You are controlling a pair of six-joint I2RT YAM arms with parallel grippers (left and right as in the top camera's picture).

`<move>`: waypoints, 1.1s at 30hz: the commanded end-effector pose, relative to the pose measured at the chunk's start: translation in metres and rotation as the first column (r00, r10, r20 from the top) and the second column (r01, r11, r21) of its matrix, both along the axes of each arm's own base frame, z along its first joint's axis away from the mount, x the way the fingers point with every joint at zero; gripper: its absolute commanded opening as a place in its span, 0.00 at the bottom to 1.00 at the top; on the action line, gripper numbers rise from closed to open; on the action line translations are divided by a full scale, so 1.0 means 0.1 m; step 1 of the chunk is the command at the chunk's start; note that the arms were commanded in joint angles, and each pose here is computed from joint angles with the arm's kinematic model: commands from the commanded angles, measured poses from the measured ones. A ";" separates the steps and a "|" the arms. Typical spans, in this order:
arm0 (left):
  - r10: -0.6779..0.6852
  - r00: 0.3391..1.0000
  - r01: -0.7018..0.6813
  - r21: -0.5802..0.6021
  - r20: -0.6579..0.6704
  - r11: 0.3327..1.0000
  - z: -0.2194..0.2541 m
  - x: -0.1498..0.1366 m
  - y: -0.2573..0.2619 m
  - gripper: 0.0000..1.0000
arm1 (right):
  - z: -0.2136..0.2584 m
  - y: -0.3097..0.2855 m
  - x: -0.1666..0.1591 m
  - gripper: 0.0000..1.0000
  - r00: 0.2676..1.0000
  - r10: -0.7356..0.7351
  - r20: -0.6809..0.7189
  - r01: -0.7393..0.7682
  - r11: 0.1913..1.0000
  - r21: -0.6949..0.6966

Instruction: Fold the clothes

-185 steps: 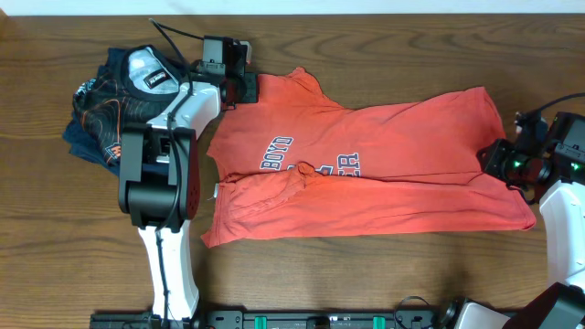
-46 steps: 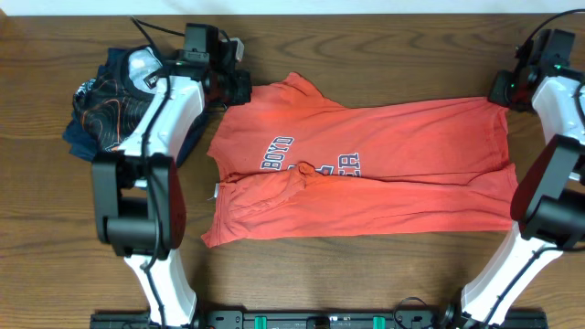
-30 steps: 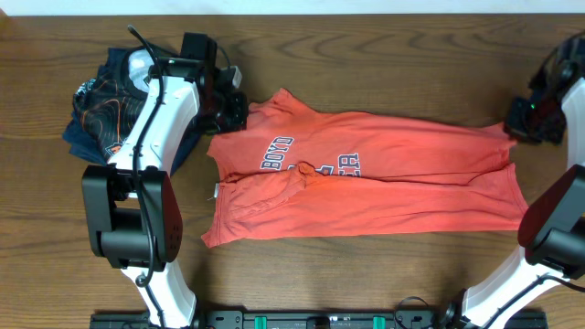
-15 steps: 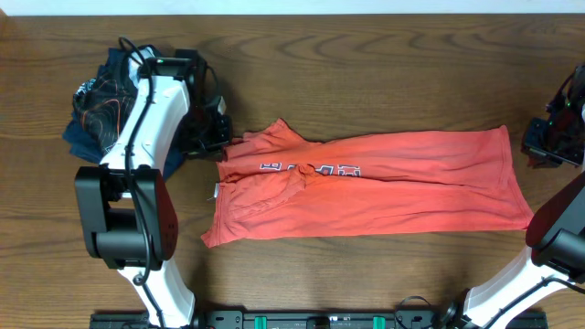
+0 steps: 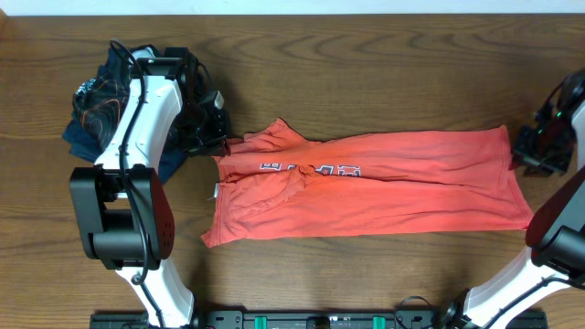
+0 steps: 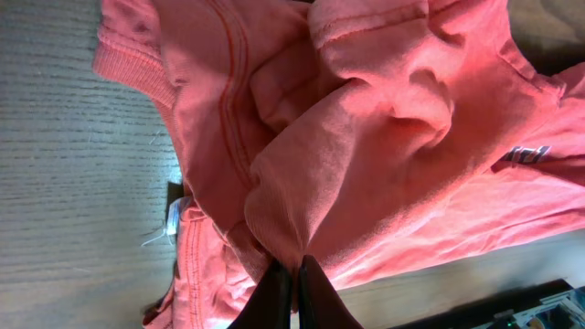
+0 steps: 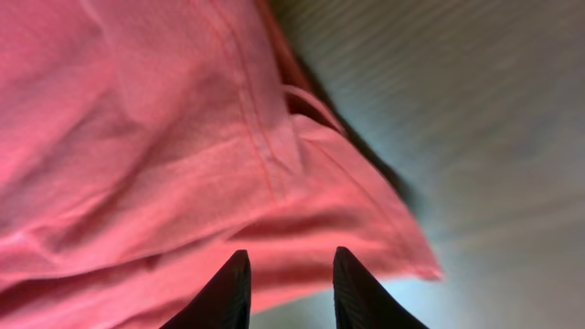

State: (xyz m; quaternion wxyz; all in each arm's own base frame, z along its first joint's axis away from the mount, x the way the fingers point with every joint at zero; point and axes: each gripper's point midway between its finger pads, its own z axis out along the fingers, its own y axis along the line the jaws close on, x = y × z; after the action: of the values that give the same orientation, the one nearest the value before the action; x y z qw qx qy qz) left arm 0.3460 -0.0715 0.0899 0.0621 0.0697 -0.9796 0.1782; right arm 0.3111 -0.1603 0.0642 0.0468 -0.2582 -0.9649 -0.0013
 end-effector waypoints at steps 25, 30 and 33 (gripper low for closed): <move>0.003 1.000 -0.002 -0.015 0.026 1.000 0.05 0.06 -0.01 0.06 | -0.71 0.16 -0.12 0.28 0.997 -0.055 0.054 0.054 0.998 0.019; 0.003 1.000 -0.002 -0.015 0.026 1.000 0.05 0.06 -0.01 0.06 | -0.70 0.14 -0.09 0.21 0.996 -0.056 0.067 0.055 0.998 0.013; 0.003 1.000 -0.002 -0.015 0.026 1.000 0.05 0.06 -0.01 0.06 | -0.66 0.13 -0.08 0.22 0.996 -0.055 0.071 0.054 0.998 0.011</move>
State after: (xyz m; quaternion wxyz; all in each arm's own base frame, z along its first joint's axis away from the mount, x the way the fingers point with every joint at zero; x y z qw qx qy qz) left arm 0.3490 -0.0717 0.0897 0.0560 0.0685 -0.9799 0.1790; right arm 0.3033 -0.1495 -0.0026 0.0153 -0.2796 -0.9599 -0.0125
